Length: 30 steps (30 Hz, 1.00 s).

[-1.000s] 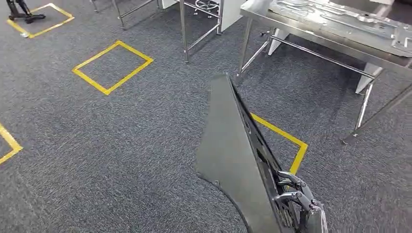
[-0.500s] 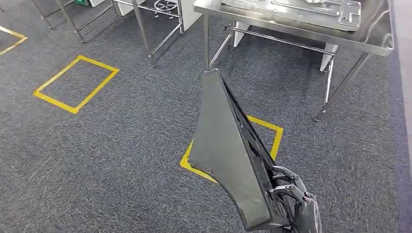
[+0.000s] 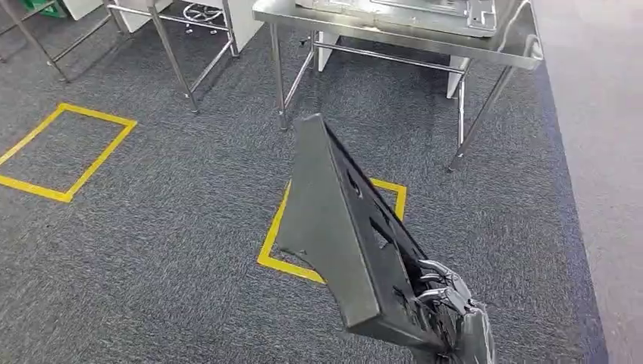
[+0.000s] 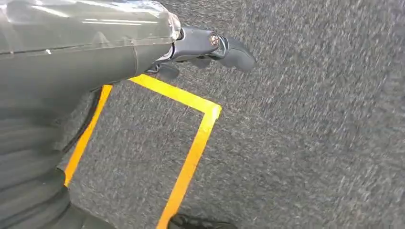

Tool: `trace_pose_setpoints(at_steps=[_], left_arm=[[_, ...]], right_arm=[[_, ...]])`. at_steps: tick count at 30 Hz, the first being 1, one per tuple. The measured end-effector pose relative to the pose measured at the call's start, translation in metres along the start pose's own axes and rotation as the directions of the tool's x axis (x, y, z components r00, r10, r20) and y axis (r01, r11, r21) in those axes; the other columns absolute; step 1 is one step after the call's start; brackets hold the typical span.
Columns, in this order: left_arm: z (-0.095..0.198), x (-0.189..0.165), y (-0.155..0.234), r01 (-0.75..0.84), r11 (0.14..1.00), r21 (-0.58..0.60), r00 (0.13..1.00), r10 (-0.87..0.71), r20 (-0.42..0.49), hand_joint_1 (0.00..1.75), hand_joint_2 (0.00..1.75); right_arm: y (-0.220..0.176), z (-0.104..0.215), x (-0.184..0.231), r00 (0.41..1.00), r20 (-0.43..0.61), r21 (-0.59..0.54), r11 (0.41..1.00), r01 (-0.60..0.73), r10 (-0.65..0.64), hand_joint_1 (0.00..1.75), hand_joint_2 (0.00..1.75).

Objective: Take the parts from the cabinet and place them on the table.

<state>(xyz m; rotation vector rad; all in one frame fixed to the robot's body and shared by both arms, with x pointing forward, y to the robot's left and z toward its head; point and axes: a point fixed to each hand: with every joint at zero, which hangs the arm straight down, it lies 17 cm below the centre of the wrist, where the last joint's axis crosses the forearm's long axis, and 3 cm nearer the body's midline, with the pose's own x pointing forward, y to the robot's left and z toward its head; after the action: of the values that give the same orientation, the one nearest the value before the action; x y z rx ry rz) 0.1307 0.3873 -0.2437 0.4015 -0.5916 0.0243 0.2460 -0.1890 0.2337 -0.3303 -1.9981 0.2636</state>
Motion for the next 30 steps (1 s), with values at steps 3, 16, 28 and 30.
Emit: trace_pose_setpoints(at_steps=[3,16,28,30], left_arm=[[0.0,0.001,-0.003,-0.004,1.0,-0.005,1.0,0.004,-0.004,0.0,1.75],[0.002,-0.006,-0.005,-0.015,1.0,-0.005,0.999,0.014,-0.03,0.0,1.75],[0.003,-0.008,-0.008,-0.034,0.999,0.0,0.998,0.034,-0.044,0.0,1.75],[0.005,-0.01,-0.011,-0.036,0.999,-0.004,0.998,0.036,-0.05,0.0,1.75]], right_arm=[[0.001,0.0,0.002,1.0,0.003,-0.004,1.0,-0.004,0.004,1.75,1.75],[0.001,-0.002,0.005,1.0,0.007,-0.02,1.0,-0.02,0.02,1.75,1.75],[0.003,-0.003,0.004,1.0,-0.001,-0.013,0.999,-0.029,0.029,1.75,1.75],[0.003,-0.003,0.003,1.0,-0.005,-0.013,0.999,-0.031,0.031,1.75,1.75]])
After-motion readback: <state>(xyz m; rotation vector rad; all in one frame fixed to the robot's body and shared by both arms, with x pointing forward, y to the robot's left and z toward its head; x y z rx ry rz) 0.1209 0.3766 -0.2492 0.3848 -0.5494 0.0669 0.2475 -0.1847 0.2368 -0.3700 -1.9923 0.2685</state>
